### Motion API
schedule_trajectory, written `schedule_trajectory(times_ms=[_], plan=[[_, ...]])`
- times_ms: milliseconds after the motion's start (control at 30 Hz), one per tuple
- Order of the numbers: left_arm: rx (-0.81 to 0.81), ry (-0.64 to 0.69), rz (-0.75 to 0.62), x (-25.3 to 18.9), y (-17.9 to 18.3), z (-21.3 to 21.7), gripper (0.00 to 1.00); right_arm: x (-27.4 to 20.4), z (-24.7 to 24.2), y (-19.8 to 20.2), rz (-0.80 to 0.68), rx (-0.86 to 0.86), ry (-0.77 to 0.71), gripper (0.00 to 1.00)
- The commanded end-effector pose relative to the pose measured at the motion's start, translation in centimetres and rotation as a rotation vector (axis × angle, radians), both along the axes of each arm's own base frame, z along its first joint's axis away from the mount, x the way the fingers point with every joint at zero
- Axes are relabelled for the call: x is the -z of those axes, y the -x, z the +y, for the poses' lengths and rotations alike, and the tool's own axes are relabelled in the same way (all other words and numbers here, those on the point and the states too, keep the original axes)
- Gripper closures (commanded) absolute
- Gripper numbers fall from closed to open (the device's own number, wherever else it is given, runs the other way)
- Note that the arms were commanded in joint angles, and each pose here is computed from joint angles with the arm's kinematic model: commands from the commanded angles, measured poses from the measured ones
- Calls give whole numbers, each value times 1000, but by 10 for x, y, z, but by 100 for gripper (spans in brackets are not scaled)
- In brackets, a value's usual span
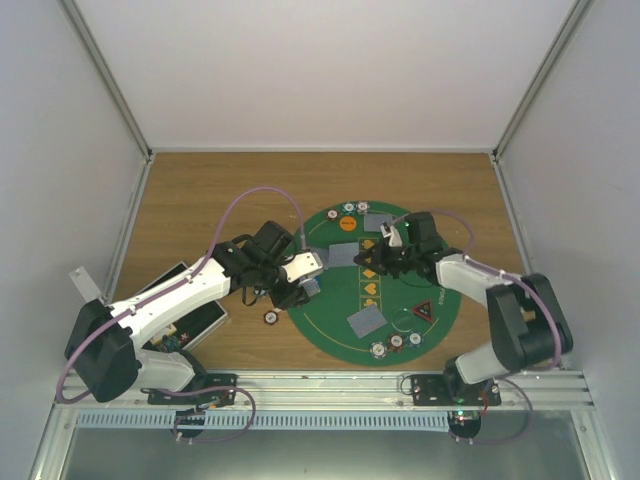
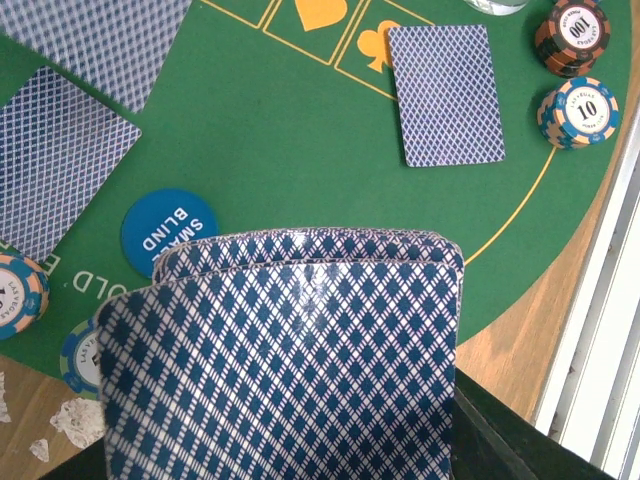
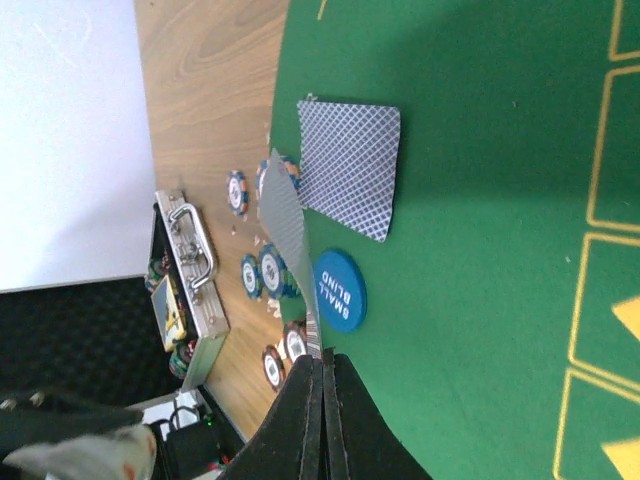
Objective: Distribute texas hold em gaming equipment
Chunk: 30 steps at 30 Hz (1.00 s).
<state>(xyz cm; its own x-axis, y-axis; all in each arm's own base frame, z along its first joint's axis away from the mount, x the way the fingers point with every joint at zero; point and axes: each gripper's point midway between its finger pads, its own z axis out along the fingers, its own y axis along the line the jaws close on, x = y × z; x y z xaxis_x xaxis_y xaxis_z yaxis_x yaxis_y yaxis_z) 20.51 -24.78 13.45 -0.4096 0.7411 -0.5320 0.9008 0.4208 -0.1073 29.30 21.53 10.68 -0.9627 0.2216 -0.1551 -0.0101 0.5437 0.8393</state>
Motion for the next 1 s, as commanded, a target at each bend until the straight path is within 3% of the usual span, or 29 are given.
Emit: schedule_trajectory(times_ms=[0, 233, 733, 867, 967], plan=[[6, 23, -43, -7, -6, -4, 47, -1, 27, -31, -36, 27, -24, 100], [5, 22, -45, -8, -6, -4, 47, 12, 65, -49, -13, -19, -15, 100], [3, 14, -48, -5, -7, -3, 47, 72, 60, -53, 140, 31, 97, 99], [0, 15, -54, -7, -8, -3, 47, 72, 54, -54, 127, 44, 139, 84], [1, 15, -53, -7, -7, -3, 47, 71, 44, -54, 112, 59, 198, 64]])
